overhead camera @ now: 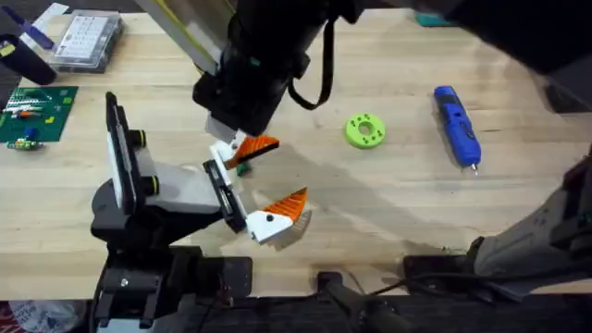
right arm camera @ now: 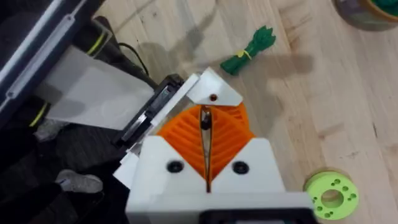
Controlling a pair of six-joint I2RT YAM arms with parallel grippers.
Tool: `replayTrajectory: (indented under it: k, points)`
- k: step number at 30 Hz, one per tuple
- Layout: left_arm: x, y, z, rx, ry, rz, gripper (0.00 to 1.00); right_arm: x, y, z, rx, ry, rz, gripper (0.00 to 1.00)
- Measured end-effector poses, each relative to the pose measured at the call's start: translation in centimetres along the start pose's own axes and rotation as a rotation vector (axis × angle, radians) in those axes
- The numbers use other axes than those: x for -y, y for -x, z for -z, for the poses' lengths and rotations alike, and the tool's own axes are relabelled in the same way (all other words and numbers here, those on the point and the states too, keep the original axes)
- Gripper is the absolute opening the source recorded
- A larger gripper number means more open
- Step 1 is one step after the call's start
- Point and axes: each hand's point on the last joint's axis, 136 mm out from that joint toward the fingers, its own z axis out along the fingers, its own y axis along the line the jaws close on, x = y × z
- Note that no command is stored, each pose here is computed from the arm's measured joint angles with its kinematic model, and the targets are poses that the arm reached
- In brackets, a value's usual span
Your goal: Pick up the gripper from the table and insert it into the empty holder that is missing its gripper. Then pick up a screw, insert it into the mounting hole, and use the screwdriver to tighten it. Finally, clean up the table by picking up the vegetable and placing it into the bucket.
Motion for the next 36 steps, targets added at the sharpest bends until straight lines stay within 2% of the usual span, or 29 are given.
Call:
replayTrajectory:
  k: [9,36]
  points:
    - [0.0,0.0,0.0,0.000,0.000,0.000,0.986,0.6,-0.6,-3.2,-0.077,0.008,-0.017,0.010]
    - [0.0,0.0,0.0,0.000,0.000,0.000,0.986,0.7,-0.2,-3.3,-0.065,0.007,-0.014,0.010]
